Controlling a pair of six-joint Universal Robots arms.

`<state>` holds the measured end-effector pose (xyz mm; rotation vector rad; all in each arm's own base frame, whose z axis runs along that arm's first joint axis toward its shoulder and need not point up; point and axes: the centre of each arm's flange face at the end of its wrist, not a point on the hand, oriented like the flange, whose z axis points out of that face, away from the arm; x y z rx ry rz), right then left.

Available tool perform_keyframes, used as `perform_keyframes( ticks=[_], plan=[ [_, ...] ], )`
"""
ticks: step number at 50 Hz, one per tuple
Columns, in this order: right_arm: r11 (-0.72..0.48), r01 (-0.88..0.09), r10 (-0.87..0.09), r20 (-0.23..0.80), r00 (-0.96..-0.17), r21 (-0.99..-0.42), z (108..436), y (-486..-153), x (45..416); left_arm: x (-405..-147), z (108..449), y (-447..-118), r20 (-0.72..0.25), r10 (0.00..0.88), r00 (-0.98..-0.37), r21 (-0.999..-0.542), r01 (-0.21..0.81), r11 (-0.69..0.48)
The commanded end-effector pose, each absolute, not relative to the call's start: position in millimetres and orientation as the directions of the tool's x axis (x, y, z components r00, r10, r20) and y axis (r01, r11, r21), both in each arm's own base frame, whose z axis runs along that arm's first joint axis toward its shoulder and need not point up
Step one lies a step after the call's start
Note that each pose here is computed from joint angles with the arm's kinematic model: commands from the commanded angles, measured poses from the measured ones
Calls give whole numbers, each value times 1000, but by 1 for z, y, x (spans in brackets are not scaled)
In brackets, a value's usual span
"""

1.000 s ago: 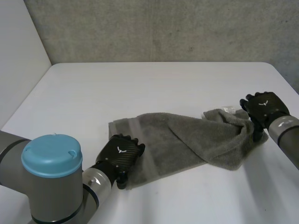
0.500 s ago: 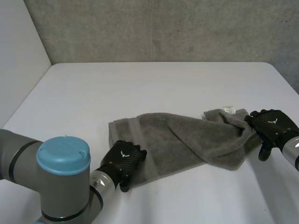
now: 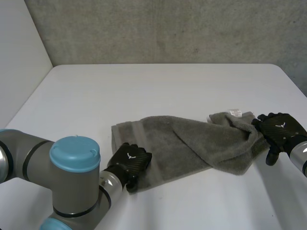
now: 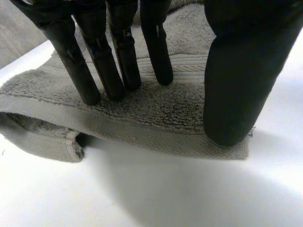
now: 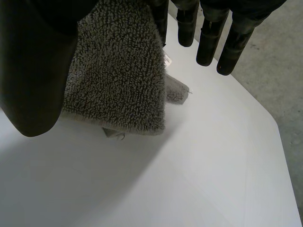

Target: Fold the towel.

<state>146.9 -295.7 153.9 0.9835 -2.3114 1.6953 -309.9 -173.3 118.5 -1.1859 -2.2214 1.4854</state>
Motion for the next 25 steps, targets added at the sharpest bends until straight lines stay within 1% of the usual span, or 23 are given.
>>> perform_keyframes(
  ticks=[1, 12, 25],
  plan=[
    [168, -556, -427, 448, -786, -814, 154, -297, 145, -311, 117, -174, -242, 719, -651, -850, 500, 166],
    [170, -556, -427, 448, -786, -813, 153, -296, 145, -312, 114, -175, -242, 721, -650, -847, 504, 170],
    [170, -559, -428, 450, -784, -812, 153, -296, 145, -313, 130, -179, -246, 705, -665, -871, 471, 141]
  ],
)
